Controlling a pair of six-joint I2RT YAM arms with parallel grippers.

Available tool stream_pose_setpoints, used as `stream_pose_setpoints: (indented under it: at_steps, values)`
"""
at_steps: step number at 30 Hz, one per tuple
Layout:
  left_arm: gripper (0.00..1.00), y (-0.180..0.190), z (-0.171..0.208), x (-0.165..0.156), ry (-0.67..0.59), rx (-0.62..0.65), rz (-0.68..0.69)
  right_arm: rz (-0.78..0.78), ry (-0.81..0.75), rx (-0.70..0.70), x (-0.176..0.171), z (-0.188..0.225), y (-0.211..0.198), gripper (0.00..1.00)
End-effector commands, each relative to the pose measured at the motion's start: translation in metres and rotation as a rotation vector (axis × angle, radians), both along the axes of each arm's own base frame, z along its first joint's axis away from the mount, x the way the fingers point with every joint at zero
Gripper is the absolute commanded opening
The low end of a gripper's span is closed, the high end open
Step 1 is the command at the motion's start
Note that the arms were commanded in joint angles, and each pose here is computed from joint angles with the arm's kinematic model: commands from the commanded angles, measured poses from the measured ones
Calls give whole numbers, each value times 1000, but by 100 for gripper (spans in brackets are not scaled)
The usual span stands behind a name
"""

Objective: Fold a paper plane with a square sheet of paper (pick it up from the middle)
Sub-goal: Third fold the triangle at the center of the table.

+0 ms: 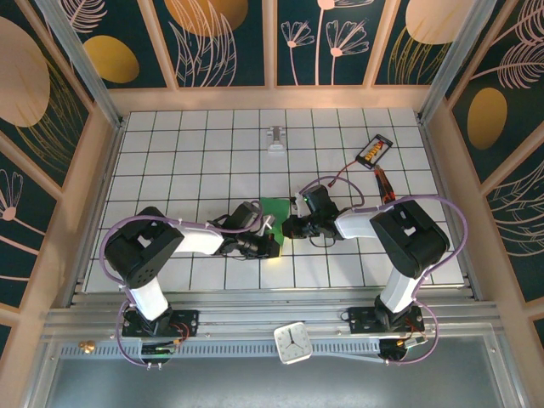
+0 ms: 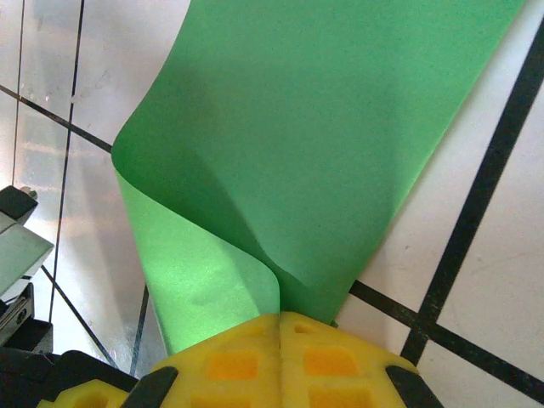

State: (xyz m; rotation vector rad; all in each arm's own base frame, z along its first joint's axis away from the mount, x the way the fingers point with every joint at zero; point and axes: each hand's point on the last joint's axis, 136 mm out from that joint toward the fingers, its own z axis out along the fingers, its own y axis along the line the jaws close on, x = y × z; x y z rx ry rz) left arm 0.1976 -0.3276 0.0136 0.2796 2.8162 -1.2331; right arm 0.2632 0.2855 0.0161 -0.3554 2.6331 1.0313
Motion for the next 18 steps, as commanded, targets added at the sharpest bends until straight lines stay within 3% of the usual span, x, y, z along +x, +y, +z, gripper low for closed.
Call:
stream_pose_setpoints:
  at_steps: [1,9,18]
  values:
    - [0,14,-19,-11,34,99,-33,-29,103,-168,-24,-44,-27,0]
    - [0,12,-21,-10,27,97,-47,-33,111,-166,-26,-46,-27,0]
    - [4,-11,20,-16,-20,-96,-115,-37,115,-169,-27,-49,-29,0]
